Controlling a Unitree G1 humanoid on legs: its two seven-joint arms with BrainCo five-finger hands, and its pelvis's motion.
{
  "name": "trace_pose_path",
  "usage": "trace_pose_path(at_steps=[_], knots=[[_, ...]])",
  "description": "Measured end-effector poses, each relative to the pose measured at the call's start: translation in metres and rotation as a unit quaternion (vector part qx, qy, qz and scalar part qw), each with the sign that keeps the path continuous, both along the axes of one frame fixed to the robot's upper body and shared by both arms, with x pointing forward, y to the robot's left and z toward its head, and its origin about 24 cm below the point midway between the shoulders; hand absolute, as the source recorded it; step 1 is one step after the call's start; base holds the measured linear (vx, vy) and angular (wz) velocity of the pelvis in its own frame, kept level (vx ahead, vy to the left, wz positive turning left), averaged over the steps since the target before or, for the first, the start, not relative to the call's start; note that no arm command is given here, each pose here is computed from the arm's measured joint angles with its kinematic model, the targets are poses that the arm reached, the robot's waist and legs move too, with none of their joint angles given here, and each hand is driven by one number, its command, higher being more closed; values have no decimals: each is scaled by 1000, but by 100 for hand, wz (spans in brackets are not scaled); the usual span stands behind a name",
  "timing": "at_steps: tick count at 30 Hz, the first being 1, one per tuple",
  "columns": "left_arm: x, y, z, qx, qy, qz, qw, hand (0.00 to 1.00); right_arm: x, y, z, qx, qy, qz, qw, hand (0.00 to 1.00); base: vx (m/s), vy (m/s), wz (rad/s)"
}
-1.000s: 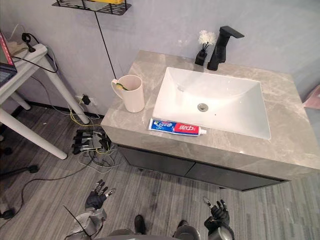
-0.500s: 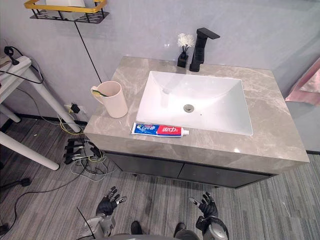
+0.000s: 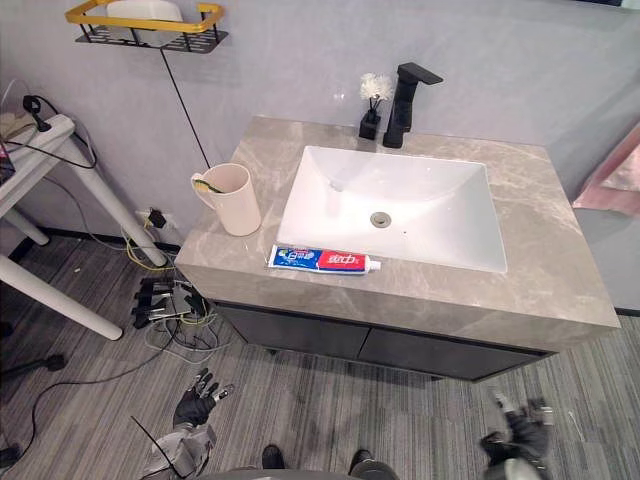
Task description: Organize washtable
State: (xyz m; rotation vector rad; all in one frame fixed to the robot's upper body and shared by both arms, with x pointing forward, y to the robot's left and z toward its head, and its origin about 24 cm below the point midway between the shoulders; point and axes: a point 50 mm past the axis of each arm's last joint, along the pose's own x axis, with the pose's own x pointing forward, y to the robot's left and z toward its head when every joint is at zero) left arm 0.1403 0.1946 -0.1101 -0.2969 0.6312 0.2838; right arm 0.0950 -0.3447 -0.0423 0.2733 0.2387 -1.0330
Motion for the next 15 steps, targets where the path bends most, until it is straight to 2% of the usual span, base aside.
trace_pose_path(at_steps=[6,9,12,15], knots=[[0,-9,-1,-8,-1,-14,1000,0,-17,-55,87,-176,-70,-81,978,0,-27,-3,-10],[-1,-12,-3,-7,4,-23,1000,0,-12,-63,114,-221,-104,-98,965,0,13,-4,0],[1,-16,-3,-13,0,-38,999,0,10,-68,145,-267,-154,-86,947,0,27,-6,5],[-4,-22,-7,-18,13,-50,998,0,40,-67,176,-305,-198,-42,931,0,31,2,16]])
